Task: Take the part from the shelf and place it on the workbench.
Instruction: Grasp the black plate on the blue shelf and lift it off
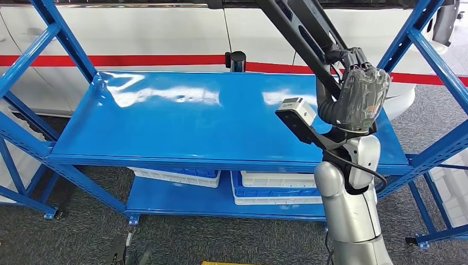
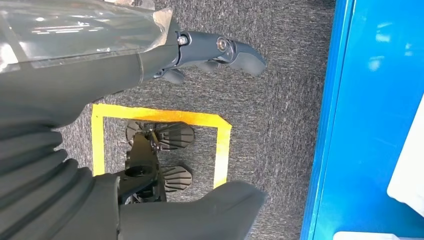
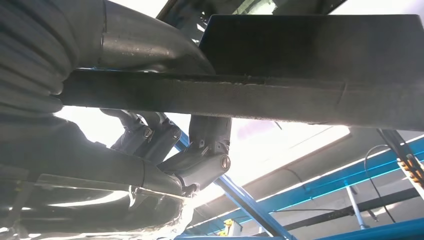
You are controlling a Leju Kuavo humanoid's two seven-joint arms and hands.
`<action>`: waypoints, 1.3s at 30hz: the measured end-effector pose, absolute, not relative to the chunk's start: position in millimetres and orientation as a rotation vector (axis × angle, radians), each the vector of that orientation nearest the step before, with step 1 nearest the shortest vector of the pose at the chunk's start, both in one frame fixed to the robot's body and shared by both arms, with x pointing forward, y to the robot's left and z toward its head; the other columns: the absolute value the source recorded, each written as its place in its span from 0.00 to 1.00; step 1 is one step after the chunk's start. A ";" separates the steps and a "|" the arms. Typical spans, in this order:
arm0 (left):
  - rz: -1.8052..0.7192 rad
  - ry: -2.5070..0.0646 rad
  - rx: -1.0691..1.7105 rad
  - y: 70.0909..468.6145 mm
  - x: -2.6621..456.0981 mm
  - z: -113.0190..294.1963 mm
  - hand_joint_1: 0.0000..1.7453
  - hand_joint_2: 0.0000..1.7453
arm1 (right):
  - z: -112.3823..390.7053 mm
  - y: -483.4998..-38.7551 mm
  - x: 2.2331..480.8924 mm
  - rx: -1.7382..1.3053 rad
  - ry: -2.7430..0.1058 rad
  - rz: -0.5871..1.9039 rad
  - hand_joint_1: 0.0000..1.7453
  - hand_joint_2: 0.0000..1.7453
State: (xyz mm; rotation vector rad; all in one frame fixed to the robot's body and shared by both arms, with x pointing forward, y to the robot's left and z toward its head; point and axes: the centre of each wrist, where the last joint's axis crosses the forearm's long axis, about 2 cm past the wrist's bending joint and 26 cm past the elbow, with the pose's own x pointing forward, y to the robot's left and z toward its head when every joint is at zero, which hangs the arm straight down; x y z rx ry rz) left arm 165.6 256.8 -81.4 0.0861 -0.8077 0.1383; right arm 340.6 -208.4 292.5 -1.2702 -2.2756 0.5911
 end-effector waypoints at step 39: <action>0.274 -0.761 0.118 263.3 150.4 -87.0 0.00 1.00 | 298.2 -213.0 345.1 -0.597 -2.352 0.434 1.00 1.00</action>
